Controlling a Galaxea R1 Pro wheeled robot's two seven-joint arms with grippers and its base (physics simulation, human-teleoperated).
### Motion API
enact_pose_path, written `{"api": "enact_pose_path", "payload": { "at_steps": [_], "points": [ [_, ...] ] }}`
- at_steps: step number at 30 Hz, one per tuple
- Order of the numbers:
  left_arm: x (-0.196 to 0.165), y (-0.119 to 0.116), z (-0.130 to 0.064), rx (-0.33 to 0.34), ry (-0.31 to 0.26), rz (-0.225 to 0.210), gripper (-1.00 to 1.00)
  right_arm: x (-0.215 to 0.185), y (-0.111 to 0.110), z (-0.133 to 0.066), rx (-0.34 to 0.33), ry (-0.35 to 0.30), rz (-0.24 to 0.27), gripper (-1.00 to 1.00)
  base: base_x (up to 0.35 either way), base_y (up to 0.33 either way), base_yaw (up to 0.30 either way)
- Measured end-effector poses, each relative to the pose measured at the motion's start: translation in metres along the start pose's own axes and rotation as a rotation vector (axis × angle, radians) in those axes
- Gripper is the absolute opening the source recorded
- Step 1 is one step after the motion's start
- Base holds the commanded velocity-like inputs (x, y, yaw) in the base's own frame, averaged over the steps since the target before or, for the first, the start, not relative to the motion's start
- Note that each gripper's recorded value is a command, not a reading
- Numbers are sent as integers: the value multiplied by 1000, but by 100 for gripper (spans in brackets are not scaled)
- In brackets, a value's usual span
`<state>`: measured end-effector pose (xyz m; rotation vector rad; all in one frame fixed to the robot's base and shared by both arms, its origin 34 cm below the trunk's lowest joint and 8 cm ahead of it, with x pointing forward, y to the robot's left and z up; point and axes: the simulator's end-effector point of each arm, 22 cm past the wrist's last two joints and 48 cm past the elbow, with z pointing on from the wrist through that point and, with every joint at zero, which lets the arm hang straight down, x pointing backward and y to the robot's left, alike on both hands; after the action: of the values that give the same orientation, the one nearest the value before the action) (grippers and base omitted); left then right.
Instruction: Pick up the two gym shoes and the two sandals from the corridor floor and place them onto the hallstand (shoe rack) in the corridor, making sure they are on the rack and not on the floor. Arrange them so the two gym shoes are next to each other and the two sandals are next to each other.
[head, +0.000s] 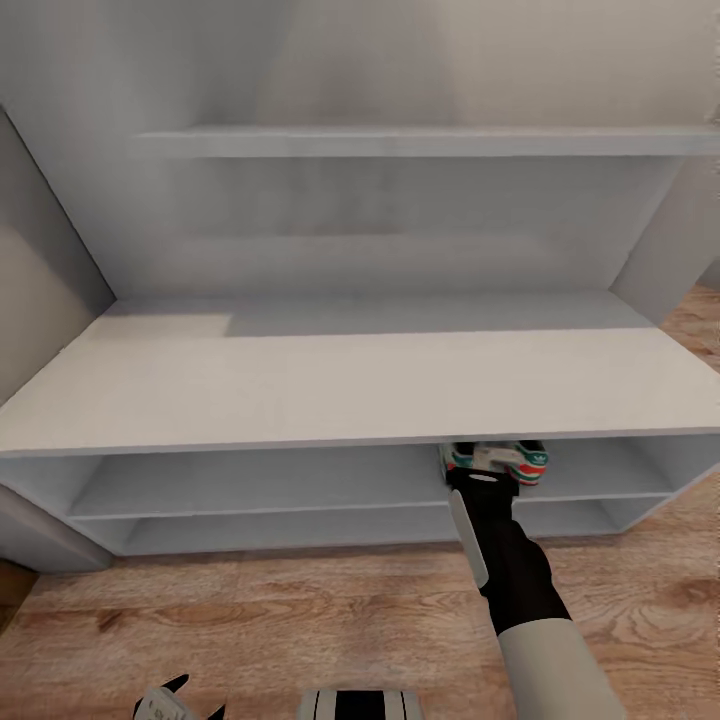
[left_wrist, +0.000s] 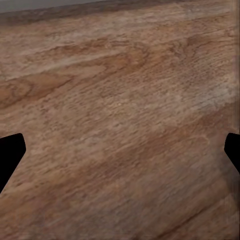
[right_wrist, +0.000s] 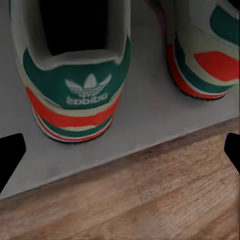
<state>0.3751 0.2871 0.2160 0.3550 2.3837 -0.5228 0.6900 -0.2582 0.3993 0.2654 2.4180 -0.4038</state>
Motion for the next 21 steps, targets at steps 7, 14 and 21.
{"api": "enact_pose_path", "payload": {
  "at_steps": [7,14,21],
  "points": [
    [0,0,0,0,1,-1,100,-1,0,0,0,-2,1,100,-310,0,0],
    [0,0,0,0,0,-1,100,-1,0,0,-1,-2,1,100,-330,0,0],
    [0,0,0,-1,1,-2,100,0,1,0,-1,-1,-1,100,-335,0,0]
  ]
}}
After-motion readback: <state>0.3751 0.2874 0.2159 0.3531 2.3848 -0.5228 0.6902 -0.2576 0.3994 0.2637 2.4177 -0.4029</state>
